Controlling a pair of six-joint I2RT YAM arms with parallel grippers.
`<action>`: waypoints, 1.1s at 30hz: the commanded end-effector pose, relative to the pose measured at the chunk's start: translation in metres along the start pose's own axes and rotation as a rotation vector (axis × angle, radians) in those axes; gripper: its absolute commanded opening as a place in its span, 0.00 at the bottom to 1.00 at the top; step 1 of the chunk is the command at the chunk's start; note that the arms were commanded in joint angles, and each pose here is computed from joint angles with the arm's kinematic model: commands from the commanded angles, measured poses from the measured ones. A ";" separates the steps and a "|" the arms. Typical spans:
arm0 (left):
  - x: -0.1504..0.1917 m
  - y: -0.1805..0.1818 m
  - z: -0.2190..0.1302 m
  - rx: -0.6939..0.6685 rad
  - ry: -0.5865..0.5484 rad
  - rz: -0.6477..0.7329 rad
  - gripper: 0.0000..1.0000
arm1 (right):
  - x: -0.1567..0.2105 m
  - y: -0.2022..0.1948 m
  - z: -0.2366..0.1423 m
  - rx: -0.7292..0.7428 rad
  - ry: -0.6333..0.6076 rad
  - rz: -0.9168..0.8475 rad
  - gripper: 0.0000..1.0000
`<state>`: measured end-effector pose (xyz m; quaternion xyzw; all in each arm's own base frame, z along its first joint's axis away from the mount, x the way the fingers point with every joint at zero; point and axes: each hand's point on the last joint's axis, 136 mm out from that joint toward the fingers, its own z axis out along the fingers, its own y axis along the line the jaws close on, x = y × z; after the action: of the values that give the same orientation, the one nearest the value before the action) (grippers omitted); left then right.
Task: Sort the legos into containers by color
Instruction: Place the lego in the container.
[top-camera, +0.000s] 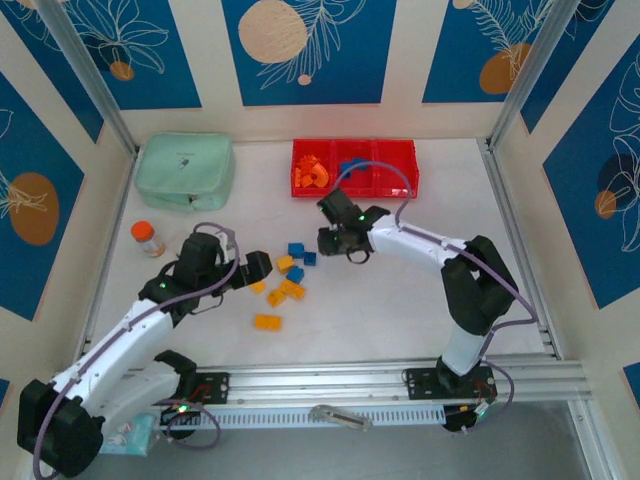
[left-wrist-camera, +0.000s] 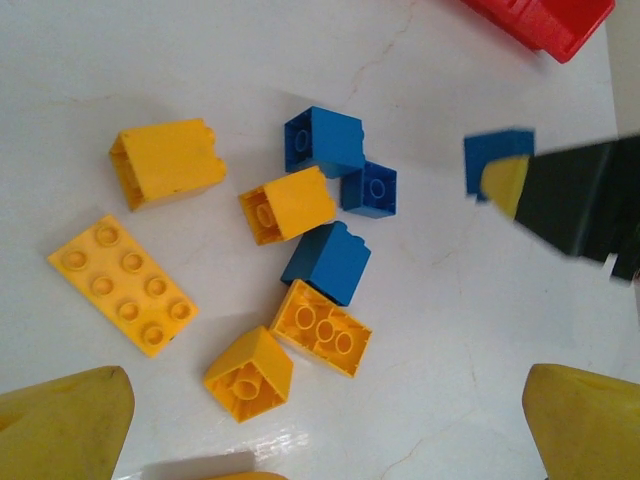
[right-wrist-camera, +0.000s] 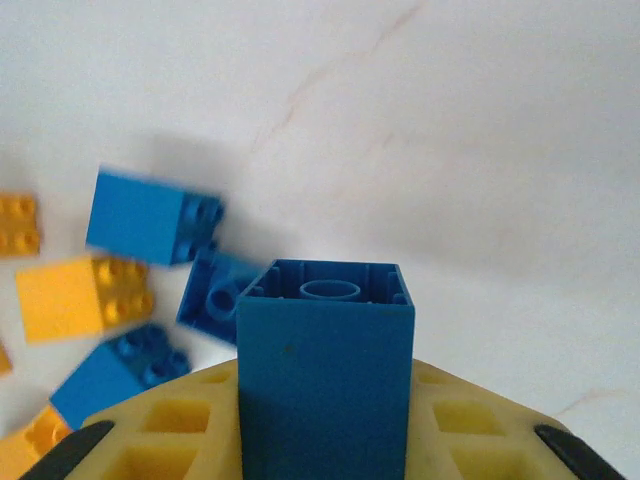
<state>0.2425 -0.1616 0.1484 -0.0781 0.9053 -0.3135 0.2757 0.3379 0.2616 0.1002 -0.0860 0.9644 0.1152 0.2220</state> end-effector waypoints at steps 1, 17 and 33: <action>-0.020 -0.024 -0.002 0.073 -0.028 0.032 0.99 | -0.040 -0.013 -0.012 -0.004 -0.080 -0.019 0.29; -0.066 -0.059 0.036 0.121 -0.035 0.069 0.99 | -0.189 -0.074 0.036 0.031 -0.212 0.083 0.29; -0.081 -0.068 0.046 0.142 -0.046 0.073 0.99 | -0.215 -0.080 0.028 0.053 -0.243 0.070 0.58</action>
<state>0.3287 -0.2146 0.1748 -0.0464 0.8905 -0.3508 0.2858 0.5758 0.2046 0.1195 -0.0106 0.9436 0.0941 0.3174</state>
